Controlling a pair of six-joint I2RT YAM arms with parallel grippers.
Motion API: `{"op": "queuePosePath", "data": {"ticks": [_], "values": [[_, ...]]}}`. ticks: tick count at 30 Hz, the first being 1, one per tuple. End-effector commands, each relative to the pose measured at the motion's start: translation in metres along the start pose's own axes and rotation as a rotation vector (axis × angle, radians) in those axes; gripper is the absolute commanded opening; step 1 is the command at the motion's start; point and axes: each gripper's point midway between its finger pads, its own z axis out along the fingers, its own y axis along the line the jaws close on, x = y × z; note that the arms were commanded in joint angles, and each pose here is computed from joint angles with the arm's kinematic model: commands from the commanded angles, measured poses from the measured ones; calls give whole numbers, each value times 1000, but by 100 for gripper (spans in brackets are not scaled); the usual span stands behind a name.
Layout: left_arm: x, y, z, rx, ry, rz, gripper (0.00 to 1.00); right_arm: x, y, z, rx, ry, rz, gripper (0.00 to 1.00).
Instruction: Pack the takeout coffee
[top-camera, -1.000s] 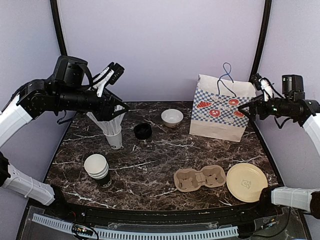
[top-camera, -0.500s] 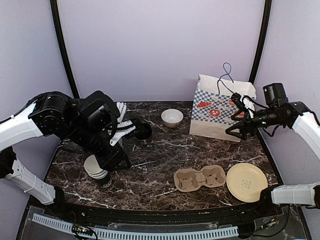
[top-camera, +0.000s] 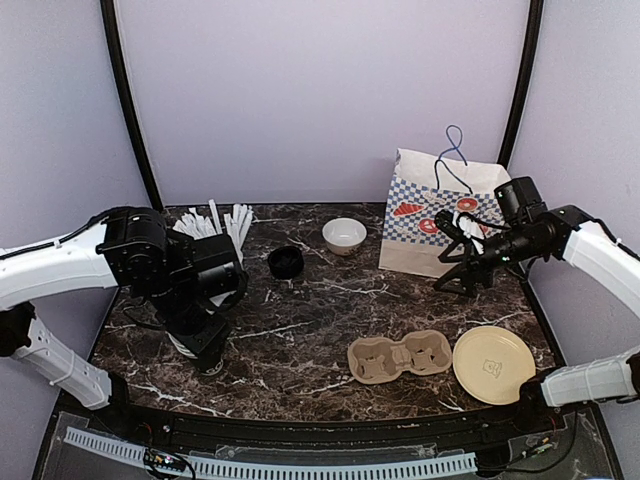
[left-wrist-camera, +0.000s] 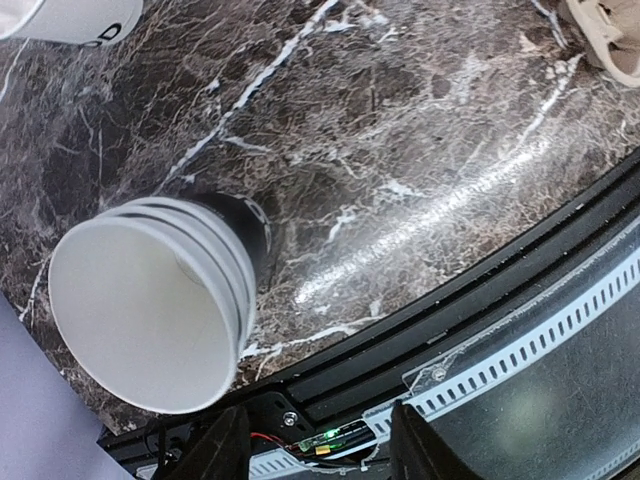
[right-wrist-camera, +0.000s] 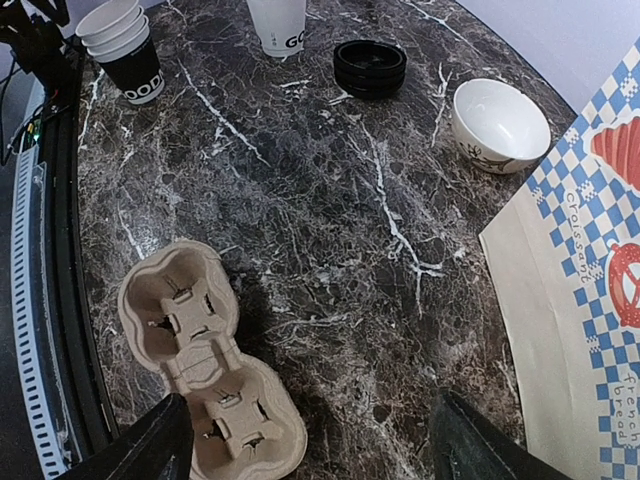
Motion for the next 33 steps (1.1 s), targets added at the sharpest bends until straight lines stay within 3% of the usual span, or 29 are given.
{"op": "queuePosePath", "data": {"ticks": [1,15,33], "values": [[-5,20,9,-25,-7,-117,48,-4,-3,4,22,-8,-35,82],[-25,40,34,4,-5,-183,41,3,-3,10,33,15,-32,82],[-20,55,46,-16,51,-209,6,10,0,15,36,45,-47,76]]}}
